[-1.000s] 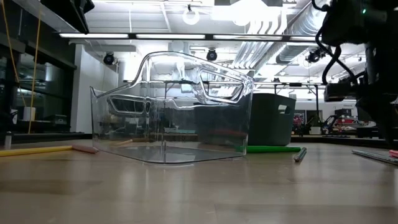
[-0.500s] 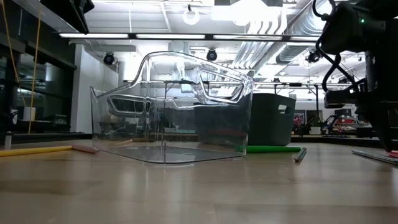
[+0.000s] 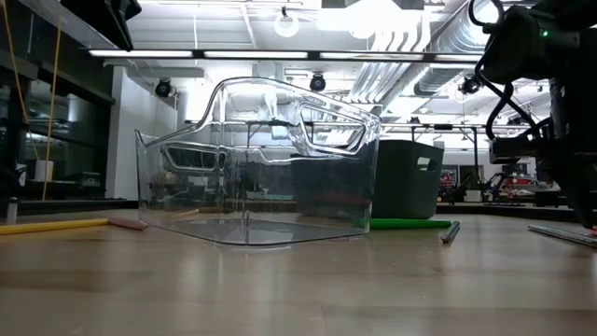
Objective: Sort pens & pencils
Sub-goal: Put the orange pen into the blue bin
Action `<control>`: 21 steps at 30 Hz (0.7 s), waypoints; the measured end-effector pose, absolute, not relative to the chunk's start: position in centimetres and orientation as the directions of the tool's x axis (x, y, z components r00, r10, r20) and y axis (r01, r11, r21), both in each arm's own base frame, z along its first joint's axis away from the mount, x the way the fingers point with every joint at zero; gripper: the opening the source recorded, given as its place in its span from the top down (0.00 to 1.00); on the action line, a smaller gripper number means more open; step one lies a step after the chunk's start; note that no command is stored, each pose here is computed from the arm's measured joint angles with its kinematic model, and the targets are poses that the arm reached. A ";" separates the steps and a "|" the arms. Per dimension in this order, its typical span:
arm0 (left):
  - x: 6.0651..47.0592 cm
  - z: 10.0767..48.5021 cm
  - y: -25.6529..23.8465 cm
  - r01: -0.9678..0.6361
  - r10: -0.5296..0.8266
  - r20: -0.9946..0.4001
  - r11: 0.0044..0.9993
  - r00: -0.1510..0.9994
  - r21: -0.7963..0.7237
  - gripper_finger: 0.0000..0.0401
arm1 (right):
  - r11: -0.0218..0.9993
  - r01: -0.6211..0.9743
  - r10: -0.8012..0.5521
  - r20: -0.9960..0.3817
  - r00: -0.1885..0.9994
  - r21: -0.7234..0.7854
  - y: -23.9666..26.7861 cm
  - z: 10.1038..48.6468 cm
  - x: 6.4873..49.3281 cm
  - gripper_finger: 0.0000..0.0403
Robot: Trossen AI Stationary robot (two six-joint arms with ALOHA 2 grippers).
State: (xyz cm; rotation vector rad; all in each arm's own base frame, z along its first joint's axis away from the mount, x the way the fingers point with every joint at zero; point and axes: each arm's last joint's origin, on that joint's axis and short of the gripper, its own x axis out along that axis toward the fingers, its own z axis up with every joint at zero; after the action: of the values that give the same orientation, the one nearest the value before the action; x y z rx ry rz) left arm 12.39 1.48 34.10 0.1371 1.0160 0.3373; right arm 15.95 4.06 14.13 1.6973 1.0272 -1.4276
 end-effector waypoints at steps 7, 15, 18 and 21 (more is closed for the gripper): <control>12.4 34.1 1.5 -0.212 0.339 -0.809 0.940 0.481 0.268 0.87 | -0.473 0.880 0.117 -0.988 0.102 0.035 3.6 14.1 16.1 0.77; 12.4 34.1 1.5 -0.213 0.339 -0.809 0.940 0.481 0.268 0.87 | -0.480 0.876 0.107 -0.988 0.115 0.050 3.4 14.1 16.3 0.77; 12.4 34.1 1.5 -0.213 0.339 -0.809 0.940 0.481 0.268 0.87 | -0.479 0.876 0.108 -0.988 0.114 0.049 3.4 14.1 16.3 0.77; 12.4 34.1 1.5 -0.213 0.339 -0.809 0.940 0.481 0.268 0.87 | -0.479 0.876 0.110 -0.987 0.118 0.052 3.4 14.1 16.3 0.77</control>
State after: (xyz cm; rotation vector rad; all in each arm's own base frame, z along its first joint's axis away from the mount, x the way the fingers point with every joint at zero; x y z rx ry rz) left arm 12.39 1.48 34.10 0.1374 1.0156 0.3376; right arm 16.32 3.38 14.15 1.7140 0.9661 -1.4242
